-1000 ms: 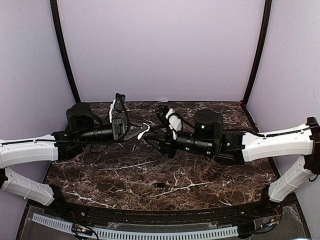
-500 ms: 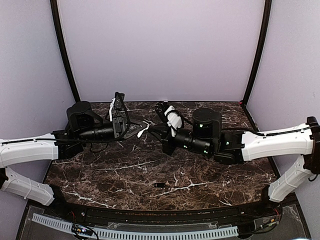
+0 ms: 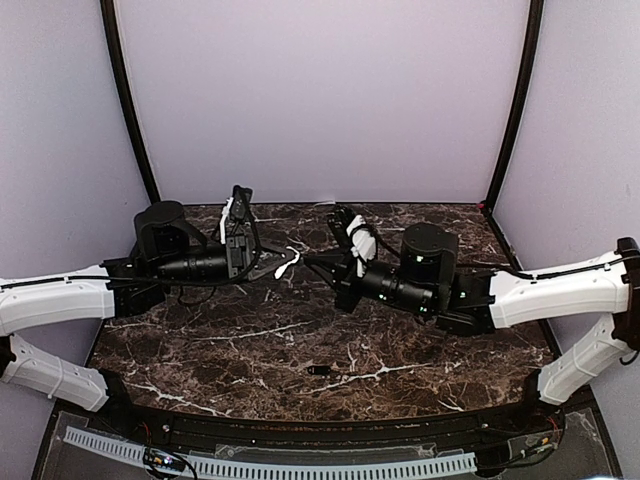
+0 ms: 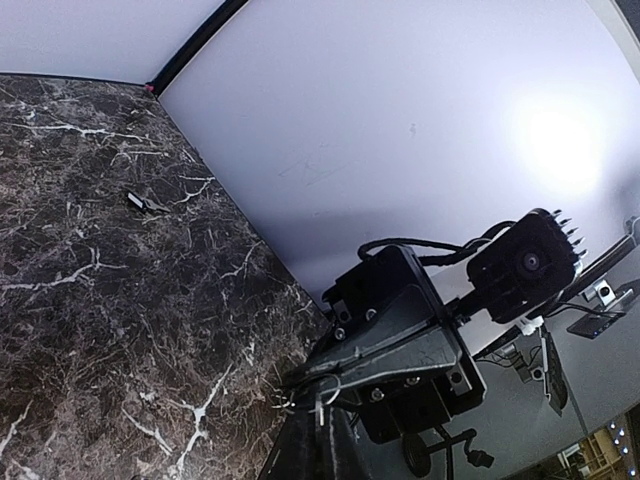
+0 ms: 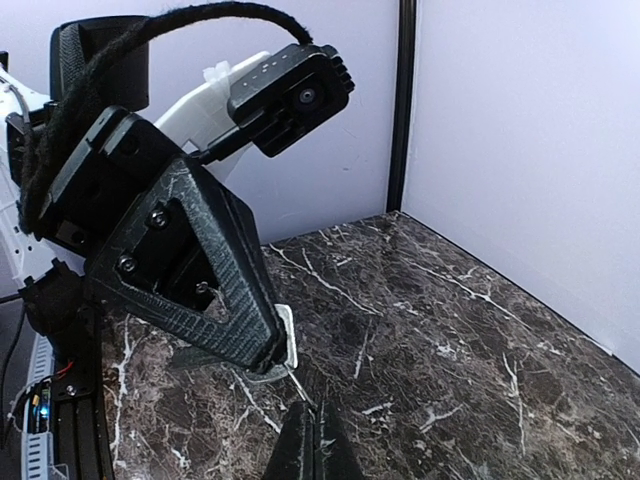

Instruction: Remove the keys from the keyring

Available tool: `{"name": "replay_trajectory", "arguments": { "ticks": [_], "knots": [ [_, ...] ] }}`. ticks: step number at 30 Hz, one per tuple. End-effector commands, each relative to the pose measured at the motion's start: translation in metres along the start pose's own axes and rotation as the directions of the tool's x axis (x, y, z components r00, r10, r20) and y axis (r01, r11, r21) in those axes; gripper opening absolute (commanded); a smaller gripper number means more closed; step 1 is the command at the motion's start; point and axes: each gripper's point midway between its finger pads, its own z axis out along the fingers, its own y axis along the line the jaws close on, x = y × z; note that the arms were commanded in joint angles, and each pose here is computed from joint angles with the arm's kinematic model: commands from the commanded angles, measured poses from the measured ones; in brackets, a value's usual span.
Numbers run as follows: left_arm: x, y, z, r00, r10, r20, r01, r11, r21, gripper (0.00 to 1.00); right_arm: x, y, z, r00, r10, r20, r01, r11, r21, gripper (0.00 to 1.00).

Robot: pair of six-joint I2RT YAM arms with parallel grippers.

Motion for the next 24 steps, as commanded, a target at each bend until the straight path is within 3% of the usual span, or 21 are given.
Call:
{"name": "replay_trajectory", "arguments": {
  "ticks": [1, 10, 17, 18, 20, 24],
  "knots": [
    [-0.014, -0.024, -0.004, 0.997, 0.073, 0.007, -0.073, 0.996, 0.042, 0.0, -0.025, 0.003, -0.012, 0.994, 0.054, 0.099, -0.044, 0.993, -0.105, 0.0],
    [-0.015, -0.021, -0.005, 0.994, 0.113, -0.003, -0.113, 0.994, 0.006, 0.0, -0.038, 0.007, -0.024, 0.973, 0.175, 0.151, -0.13, 0.955, -0.267, 0.0],
    [-0.015, -0.022, -0.004, 0.993, 0.118, -0.014, -0.117, 0.993, 0.008, 0.0, -0.038, 0.007, -0.03, 0.972, 0.174, 0.159, -0.116, 0.941, -0.318, 0.0],
    [-0.015, -0.022, -0.004, 0.993, 0.119, -0.019, -0.119, 0.993, 0.001, 0.0, -0.039, 0.007, -0.031, 0.973, 0.175, 0.154, -0.117, 0.938, -0.328, 0.07],
    [-0.015, -0.021, -0.004, 0.992, 0.128, -0.021, -0.128, 0.992, -0.009, 0.0, -0.035, 0.01, -0.03, 0.981, 0.146, 0.126, -0.095, 0.935, -0.341, 0.32],
    [-0.014, -0.01, -0.003, 0.987, 0.16, -0.033, -0.162, 0.985, -0.06, 0.0, -0.032, 0.003, -0.027, 0.977, 0.191, 0.095, -0.155, 0.941, -0.301, 0.45]
  ]
}}
